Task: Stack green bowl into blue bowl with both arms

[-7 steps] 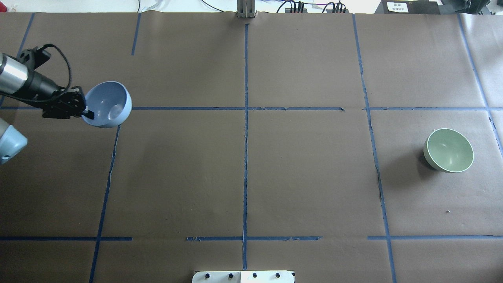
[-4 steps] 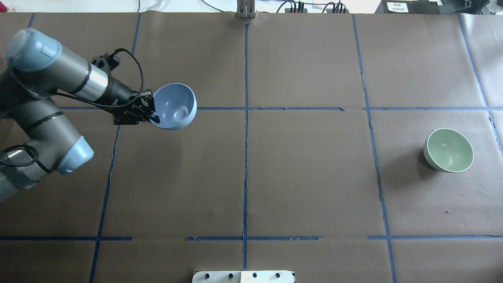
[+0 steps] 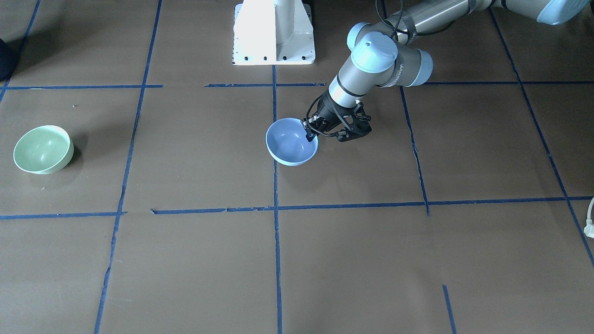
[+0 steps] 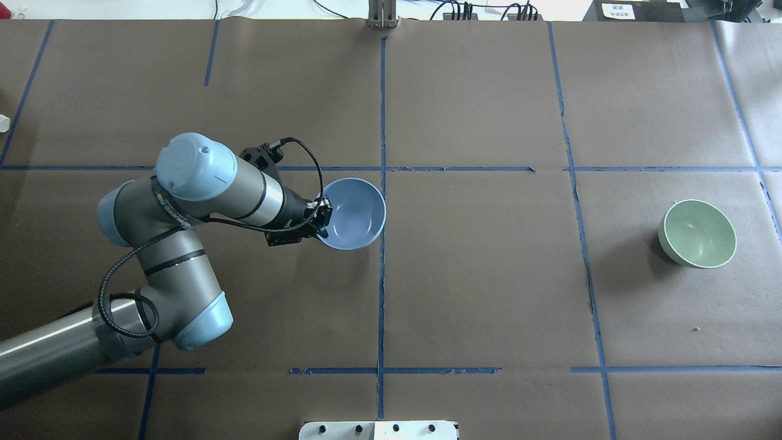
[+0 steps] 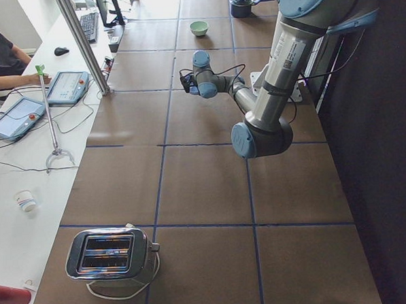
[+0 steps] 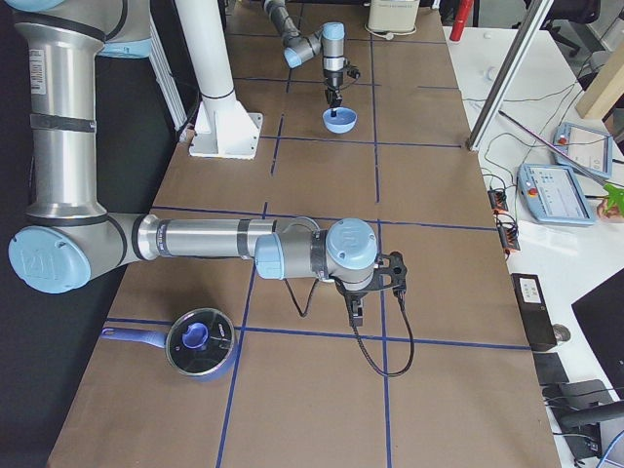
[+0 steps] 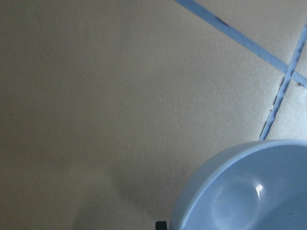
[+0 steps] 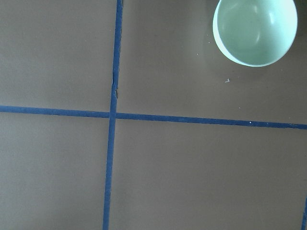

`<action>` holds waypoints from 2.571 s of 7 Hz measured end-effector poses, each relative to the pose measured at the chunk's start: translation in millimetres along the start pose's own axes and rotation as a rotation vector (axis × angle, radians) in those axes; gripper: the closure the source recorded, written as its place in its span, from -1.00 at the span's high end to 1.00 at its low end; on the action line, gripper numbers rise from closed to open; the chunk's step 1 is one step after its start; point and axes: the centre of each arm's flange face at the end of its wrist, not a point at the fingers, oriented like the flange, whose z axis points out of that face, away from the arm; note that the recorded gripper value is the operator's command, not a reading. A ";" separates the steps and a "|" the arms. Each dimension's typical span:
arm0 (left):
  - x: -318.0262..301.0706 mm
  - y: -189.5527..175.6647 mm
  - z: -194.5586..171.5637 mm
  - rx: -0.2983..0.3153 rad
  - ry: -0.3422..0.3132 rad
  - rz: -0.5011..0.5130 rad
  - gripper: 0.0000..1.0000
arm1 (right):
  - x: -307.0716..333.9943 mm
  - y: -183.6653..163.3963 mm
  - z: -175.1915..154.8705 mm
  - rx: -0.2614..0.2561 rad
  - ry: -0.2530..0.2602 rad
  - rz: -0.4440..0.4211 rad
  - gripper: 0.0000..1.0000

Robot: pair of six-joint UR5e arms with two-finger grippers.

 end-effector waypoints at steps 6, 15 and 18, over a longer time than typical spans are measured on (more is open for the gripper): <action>8.8 8.2 -5.4 -0.019 0.015 0.019 1.00 | -1.3 -0.2 -0.9 0.002 -0.002 -0.002 1.00; -82.4 -124.5 -194.6 -0.054 0.046 0.020 1.00 | -95.9 50.9 142.6 0.060 -0.039 0.136 1.00; -114.0 -129.2 -209.6 -0.036 0.034 0.054 1.00 | -114.3 74.4 198.7 0.065 -0.056 0.156 0.12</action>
